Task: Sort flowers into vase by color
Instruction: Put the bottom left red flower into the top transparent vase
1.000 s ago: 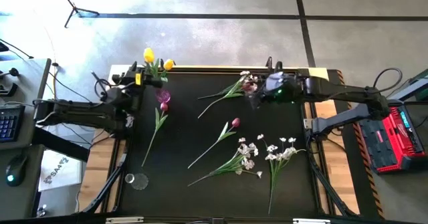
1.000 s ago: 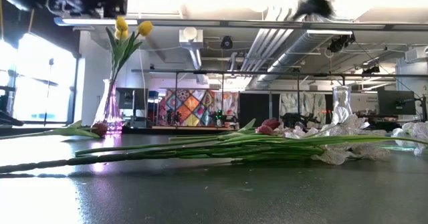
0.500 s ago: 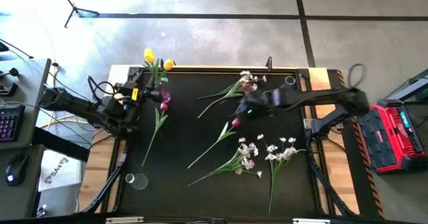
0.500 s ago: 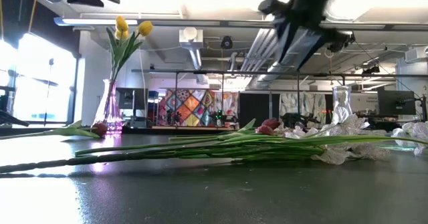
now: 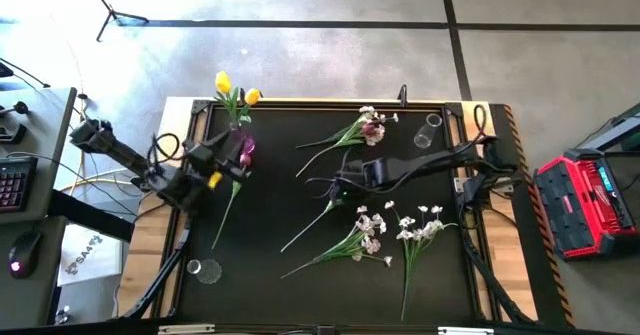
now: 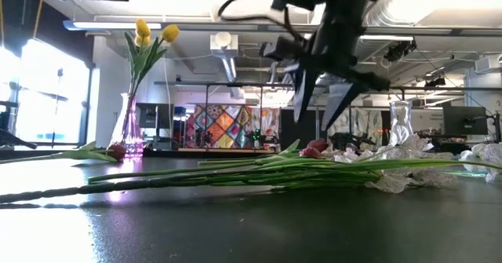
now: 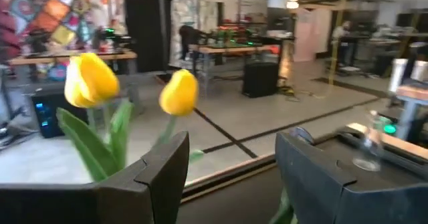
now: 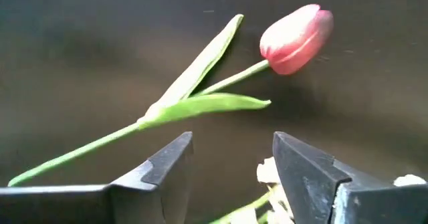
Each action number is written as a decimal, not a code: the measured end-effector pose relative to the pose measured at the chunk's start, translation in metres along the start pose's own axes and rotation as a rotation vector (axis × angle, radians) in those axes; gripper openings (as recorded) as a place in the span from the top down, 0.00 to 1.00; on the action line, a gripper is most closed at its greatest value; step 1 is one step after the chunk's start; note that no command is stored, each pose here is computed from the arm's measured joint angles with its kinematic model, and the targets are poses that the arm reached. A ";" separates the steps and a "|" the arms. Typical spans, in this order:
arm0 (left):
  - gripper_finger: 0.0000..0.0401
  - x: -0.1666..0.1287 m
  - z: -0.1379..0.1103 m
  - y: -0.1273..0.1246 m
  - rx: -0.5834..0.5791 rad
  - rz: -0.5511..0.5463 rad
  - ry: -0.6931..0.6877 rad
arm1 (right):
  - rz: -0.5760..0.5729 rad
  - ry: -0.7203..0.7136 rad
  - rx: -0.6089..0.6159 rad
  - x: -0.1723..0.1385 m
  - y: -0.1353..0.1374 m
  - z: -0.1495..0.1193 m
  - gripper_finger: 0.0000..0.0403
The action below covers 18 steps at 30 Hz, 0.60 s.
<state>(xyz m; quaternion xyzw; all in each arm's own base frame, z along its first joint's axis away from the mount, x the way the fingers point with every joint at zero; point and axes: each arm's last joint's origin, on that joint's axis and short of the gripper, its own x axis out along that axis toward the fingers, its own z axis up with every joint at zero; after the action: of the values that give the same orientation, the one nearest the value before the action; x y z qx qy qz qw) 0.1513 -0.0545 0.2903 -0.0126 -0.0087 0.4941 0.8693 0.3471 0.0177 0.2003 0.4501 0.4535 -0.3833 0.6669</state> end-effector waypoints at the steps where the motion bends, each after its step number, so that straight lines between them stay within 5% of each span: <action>1: 0.47 -0.001 -0.003 -0.002 0.003 -0.027 -0.003 | 0.004 -0.007 0.017 0.004 0.001 0.001 0.52; 11: 0.47 -0.002 -0.033 -0.021 0.004 -0.233 0.036 | -0.033 0.002 0.164 0.042 -0.001 0.023 0.53; 18: 0.47 0.010 -0.043 -0.032 -0.026 -0.392 0.098 | -0.079 -0.003 0.207 0.055 -0.006 0.030 0.64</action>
<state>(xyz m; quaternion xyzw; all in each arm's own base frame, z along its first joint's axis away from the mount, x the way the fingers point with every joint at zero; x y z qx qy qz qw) 0.1852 -0.0630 0.2482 -0.0460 0.0249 0.3143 0.9479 0.3658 -0.0178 0.1518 0.4978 0.4281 -0.4547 0.6018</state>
